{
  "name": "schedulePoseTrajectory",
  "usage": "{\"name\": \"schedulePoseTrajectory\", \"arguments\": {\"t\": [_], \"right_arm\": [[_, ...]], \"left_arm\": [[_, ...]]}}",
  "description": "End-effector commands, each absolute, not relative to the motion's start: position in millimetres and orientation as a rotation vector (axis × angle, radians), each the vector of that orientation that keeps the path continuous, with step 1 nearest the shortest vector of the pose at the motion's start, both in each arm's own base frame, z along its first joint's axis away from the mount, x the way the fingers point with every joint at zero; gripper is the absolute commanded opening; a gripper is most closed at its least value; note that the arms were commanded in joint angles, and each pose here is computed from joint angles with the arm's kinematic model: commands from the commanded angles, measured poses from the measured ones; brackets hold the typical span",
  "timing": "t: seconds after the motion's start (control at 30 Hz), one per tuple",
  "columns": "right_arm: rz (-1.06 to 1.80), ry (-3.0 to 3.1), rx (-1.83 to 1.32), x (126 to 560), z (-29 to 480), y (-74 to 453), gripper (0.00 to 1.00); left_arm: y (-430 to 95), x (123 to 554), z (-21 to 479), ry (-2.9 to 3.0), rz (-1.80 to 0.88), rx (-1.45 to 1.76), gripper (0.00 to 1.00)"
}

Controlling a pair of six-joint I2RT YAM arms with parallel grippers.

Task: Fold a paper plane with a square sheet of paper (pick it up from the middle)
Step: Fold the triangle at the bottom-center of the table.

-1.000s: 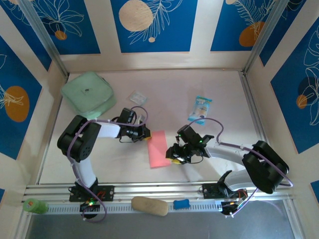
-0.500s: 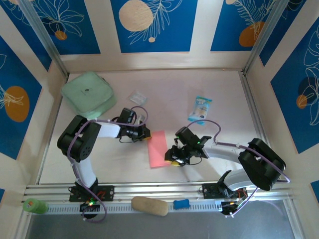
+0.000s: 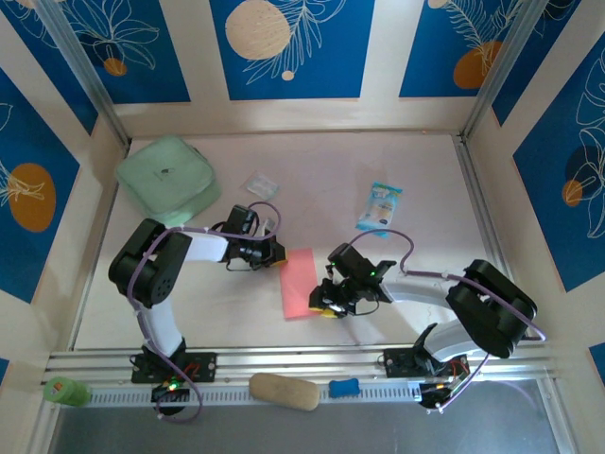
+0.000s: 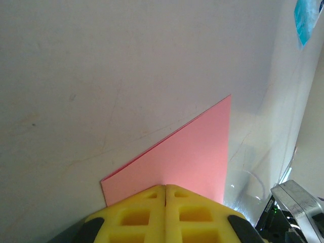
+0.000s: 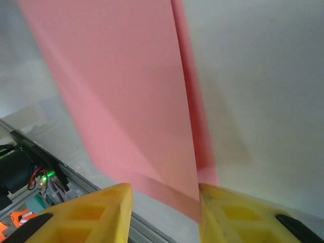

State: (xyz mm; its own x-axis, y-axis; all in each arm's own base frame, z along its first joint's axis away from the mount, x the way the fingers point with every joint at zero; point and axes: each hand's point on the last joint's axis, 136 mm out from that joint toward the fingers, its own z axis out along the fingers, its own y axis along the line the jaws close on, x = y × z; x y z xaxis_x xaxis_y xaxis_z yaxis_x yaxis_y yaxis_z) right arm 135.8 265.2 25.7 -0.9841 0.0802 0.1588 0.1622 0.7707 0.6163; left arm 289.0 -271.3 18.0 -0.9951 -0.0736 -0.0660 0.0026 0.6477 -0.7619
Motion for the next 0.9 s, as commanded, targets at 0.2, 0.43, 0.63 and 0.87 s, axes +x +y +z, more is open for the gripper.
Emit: {"name": "schedulePoseTrajectory", "arguments": {"t": [0.2, 0.43, 0.63, 0.87], "right_arm": [[-1.057, -2.833, -0.188, 141.4, 32.4, 273.2, 0.38], [-1.177, -2.815, -0.19, 162.1, 37.3, 281.8, 0.39], [-1.253, -2.779, -0.191, 174.1, 36.1, 285.0, 0.39], [-1.265, -2.778, -0.201, 181.7, 30.6, 281.1, 0.35]], "left_arm": [[-254.4, 262.5, -21.4, 2.929, -1.163, -0.153, 0.0], [-258.5, 264.1, -17.4, 2.909, -1.203, -0.141, 0.0], [-262.1, 266.9, -13.1, 2.896, -1.228, -0.132, 0.0], [-264.5, 268.5, -8.7, 2.882, -1.248, -0.119, 0.0]]}}
